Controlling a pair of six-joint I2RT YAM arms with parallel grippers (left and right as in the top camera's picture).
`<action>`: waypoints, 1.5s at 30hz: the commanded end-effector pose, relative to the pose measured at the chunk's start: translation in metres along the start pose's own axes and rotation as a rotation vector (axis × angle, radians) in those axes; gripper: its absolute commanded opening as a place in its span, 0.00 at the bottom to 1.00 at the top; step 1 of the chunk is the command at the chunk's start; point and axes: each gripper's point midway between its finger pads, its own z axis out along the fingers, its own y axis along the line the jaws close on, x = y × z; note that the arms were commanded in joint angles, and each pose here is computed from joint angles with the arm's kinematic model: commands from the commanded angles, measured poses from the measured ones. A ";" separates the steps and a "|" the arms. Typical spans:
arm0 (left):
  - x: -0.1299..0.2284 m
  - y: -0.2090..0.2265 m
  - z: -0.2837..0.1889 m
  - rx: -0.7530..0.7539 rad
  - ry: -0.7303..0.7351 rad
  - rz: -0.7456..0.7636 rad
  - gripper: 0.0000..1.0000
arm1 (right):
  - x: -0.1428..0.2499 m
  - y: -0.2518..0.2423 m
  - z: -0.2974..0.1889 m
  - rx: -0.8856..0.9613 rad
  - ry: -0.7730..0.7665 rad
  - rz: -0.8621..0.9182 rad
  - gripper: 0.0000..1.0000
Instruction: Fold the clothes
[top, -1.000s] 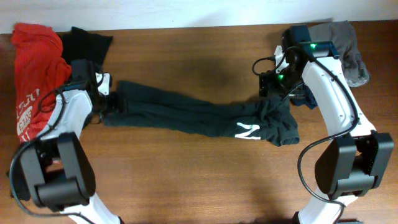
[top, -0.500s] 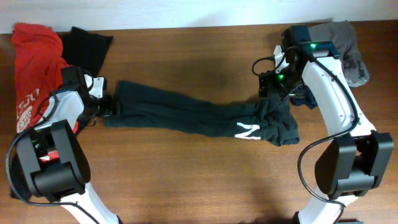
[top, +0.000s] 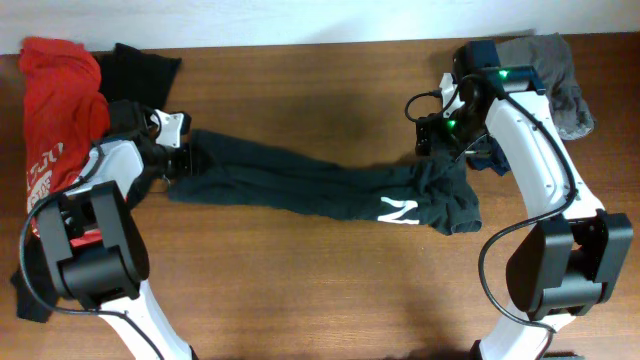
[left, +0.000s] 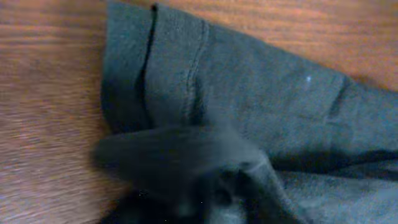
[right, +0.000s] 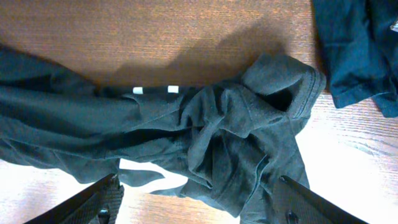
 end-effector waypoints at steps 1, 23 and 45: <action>0.038 0.002 0.029 0.034 0.114 -0.055 0.24 | -0.005 0.000 -0.010 -0.003 -0.034 -0.003 0.83; -0.054 0.056 -0.112 -0.314 0.087 -0.099 0.01 | -0.005 0.000 -0.009 -0.003 -0.033 -0.003 0.88; -0.052 -0.049 -0.067 -0.335 0.255 0.287 0.00 | -0.005 0.000 -0.009 -0.003 -0.033 -0.003 0.91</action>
